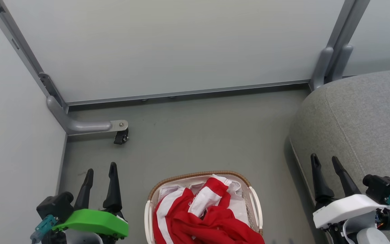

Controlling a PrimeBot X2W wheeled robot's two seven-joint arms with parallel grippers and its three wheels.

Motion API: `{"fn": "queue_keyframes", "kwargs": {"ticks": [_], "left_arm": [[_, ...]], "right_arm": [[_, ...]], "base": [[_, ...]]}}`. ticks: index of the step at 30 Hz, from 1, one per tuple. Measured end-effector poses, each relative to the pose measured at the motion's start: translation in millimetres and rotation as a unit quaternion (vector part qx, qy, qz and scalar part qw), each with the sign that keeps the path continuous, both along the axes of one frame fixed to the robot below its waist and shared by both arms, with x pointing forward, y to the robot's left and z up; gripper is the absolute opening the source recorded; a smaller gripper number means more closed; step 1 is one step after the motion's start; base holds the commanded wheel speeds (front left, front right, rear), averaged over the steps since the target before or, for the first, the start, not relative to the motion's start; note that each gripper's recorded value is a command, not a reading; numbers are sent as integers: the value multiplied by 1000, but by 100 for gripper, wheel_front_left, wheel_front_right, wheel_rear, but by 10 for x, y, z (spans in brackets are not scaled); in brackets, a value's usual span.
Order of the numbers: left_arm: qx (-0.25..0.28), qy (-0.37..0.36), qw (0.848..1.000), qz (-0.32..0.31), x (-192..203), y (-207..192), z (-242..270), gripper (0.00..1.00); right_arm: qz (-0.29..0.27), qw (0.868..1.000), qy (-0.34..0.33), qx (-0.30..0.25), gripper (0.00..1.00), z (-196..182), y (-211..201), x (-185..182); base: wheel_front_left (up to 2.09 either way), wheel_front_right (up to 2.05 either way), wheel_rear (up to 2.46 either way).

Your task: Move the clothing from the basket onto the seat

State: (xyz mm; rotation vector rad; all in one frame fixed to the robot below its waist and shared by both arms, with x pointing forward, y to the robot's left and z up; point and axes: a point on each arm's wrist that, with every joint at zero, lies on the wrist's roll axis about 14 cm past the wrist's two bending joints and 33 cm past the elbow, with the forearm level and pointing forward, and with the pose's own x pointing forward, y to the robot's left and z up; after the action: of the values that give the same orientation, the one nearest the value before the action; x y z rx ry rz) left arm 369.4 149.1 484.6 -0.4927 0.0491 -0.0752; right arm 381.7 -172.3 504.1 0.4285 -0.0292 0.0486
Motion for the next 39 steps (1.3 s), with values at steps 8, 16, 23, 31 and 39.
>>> {"fn": "queue_keyframes", "kwargs": {"ticks": [8, 16, 23, 31, 39], "left_arm": [[33, -6, 999, -5, -12, -23, -8, 100], [63, -11, 998, -11, -48, -46, -29, 100], [87, -10, 996, -17, -85, -66, -68, 100], [113, -9, 993, -21, -128, -72, -121, 100], [139, -14, 990, -29, -162, -105, -138, 100]], "right_arm": [[6, 999, -4, -37, 100, -16, 34, -18], [12, 997, -11, -73, 100, -8, 62, -25], [19, 994, -17, -103, 100, 1, 99, -31], [25, 990, -25, -135, 100, 13, 125, -56], [34, 984, -32, -169, 100, 7, 169, -73]], "base": [[0, 0, 0], [0, 0, 0], [0, 0, 0], [0, 0, 0], [0, 0, 0]]}}
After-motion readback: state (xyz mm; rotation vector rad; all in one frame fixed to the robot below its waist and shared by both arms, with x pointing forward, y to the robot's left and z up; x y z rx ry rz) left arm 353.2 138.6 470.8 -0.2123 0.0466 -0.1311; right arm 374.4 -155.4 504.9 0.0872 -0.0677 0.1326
